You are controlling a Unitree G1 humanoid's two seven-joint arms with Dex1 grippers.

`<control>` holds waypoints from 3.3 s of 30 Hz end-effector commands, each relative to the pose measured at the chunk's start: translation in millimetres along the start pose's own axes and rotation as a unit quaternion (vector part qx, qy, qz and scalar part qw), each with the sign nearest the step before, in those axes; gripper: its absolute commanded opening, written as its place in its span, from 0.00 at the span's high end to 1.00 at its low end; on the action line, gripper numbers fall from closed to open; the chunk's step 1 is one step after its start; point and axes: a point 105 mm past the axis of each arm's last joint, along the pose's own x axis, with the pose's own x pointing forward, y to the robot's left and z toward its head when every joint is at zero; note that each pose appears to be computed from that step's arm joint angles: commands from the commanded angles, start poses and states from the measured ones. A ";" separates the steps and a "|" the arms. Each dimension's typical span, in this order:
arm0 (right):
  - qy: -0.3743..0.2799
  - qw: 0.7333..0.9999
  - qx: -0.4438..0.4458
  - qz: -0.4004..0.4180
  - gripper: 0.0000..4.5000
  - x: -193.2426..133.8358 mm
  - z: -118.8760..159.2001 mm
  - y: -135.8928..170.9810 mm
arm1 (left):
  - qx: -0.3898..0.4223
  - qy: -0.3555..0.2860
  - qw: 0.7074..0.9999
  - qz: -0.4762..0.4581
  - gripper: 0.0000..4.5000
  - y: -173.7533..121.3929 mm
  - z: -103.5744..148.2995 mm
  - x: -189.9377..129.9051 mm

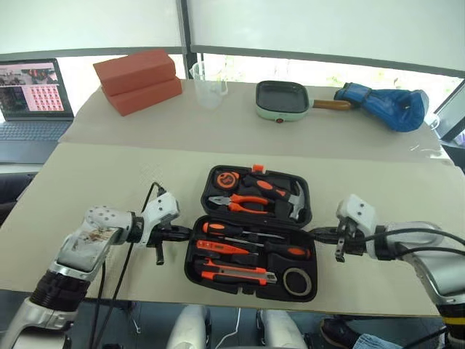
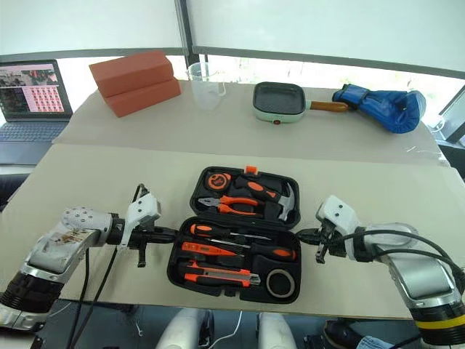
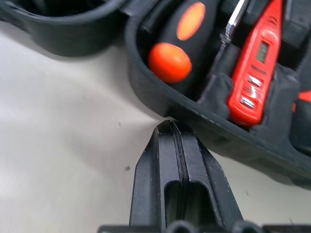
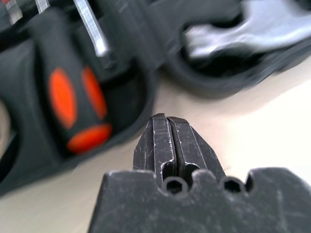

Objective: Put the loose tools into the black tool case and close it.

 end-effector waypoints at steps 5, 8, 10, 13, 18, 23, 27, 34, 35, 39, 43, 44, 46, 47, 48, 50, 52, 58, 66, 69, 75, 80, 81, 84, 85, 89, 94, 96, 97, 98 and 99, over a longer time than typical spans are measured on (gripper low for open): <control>-0.033 0.997 0.061 -0.015 0.53 -26.5 16.7 -18.6 | -0.128 -0.046 0.987 0.082 0.36 47.4 17.2 -42.5; -0.057 0.993 0.100 -0.027 0.28 -20.4 26.9 -32.6 | -0.187 -0.072 0.978 0.062 0.09 52.7 35.3 -31.4; -0.065 0.990 0.121 -0.033 0.13 -15.3 31.4 -39.0 | -0.211 -0.079 0.973 0.052 0.00 54.2 44.1 -24.7; -0.072 0.982 0.169 -0.036 0.06 -4.7 34.8 -48.9 | -0.246 -0.091 0.964 0.046 0.00 58.3 58.5 -11.7; -0.045 0.981 0.184 -0.034 0.06 7.0 26.9 -52.5 | -0.245 -0.087 0.965 0.039 0.00 59.5 64.1 2.1; -0.033 0.982 0.186 -0.022 0.22 14.7 22.5 -47.4 | -0.257 -0.095 0.961 0.042 0.06 64.8 66.7 8.3; -0.036 0.981 0.190 -0.015 0.52 21.0 24.4 -44.4 | -0.263 -0.097 0.959 0.042 0.35 65.2 65.9 11.8; -0.043 0.981 0.187 -0.007 1.00 23.3 28.0 -39.0 | -0.262 -0.101 0.959 0.029 0.94 60.1 66.0 15.4; -0.047 0.981 0.188 -0.006 1.00 23.2 29.2 -38.5 | -0.261 -0.101 0.960 0.026 0.99 58.5 66.7 16.7; -0.071 0.980 0.187 0.001 1.00 22.1 38.7 -36.0 | -0.255 -0.108 0.961 0.012 0.99 52.3 70.8 20.5; -0.107 0.979 0.171 0.000 1.00 18.5 54.2 -34.7 | -0.232 -0.121 0.965 0.003 0.99 46.2 77.1 20.8; -0.124 0.981 0.152 -0.007 1.00 16.6 61.4 -35.6 | -0.210 -0.133 0.969 0.007 0.99 45.4 82.3 19.5; -0.149 0.981 0.124 -0.030 1.00 12.6 71.9 -38.3 | -0.164 -0.160 0.973 0.010 0.99 41.8 94.4 15.0; -0.157 0.980 0.114 -0.038 1.00 11.0 75.5 -38.9 | -0.150 -0.175 0.973 0.013 0.99 40.7 100.6 12.0; -0.163 0.980 0.107 -0.044 1.00 9.7 77.7 -38.7 | -0.138 -0.189 0.972 0.017 0.99 39.8 105.8 9.2; -0.173 0.980 0.087 -0.054 1.00 6.9 81.2 -37.3 | -0.112 -0.216 0.970 0.031 0.99 39.3 115.7 3.4; -0.184 0.978 0.068 -0.071 1.00 3.6 84.3 -36.8 | -0.089 -0.230 0.968 0.044 0.99 36.3 120.9 -0.3; -0.202 0.972 0.007 -0.120 1.00 -3.3 87.4 -32.5 | -0.007 -0.230 0.968 0.096 0.99 23.5 111.5 -0.8; -0.207 0.947 -0.107 -0.221 1.00 -1.5 70.0 -24.2 | 0.098 -0.215 0.940 0.245 0.99 30.6 81.4 5.1; -0.204 0.925 -0.192 -0.254 1.00 -4.8 61.1 -17.3 | 0.131 -0.225 0.906 0.333 0.99 40.2 76.7 -6.8; -0.207 0.884 -0.296 -0.296 1.00 -15.9 49.7 -9.1 | 0.200 -0.244 0.859 0.404 0.99 30.9 73.3 -28.2; -0.199 0.873 -0.332 -0.296 1.00 -17.8 36.6 -3.1 | 0.196 -0.240 0.855 0.417 0.99 25.9 61.9 -34.9; -0.195 0.871 -0.343 -0.294 1.00 -18.7 33.1 -0.7 | 0.191 -0.236 0.857 0.417 0.99 24.2 57.9 -36.6; -0.169 0.858 -0.418 -0.248 1.00 -21.4 12.9 22.8 | 0.185 -0.220 0.856 0.430 0.92 15.1 42.7 -50.1; -0.157 0.854 -0.443 -0.225 1.00 -20.6 2.9 31.9 | 0.182 -0.213 0.856 0.434 0.84 11.7 37.1 -53.0; -0.130 0.858 -0.468 -0.170 0.70 -21.1 -26.8 53.2 | 0.170 -0.185 0.870 0.424 0.56 -2.4 15.9 -54.4; -0.069 0.933 -0.340 -0.094 0.33 -56.1 -52.9 74.8 | 0.136 -0.127 0.870 0.457 0.19 -2.2 -12.5 -107.5; -0.050 0.961 -0.265 -0.058 0.32 -70.6 -55.2 82.2 | 0.112 -0.106 0.874 0.461 0.04 0.8 -21.2 -130.1; -0.045 0.969 -0.240 -0.040 0.32 -74.3 -54.7 86.7 | 0.088 -0.097 0.889 0.439 0.04 0.0 -26.1 -132.0; -0.043 0.974 -0.223 -0.020 0.32 -76.3 -53.3 91.2 | 0.071 -0.087 0.904 0.414 0.04 -1.5 -29.2 -130.7; -0.046 0.978 -0.201 -0.003 0.32 -75.2 -50.6 95.9 | 0.064 -0.079 0.915 0.391 0.04 0.5 -29.8 -128.7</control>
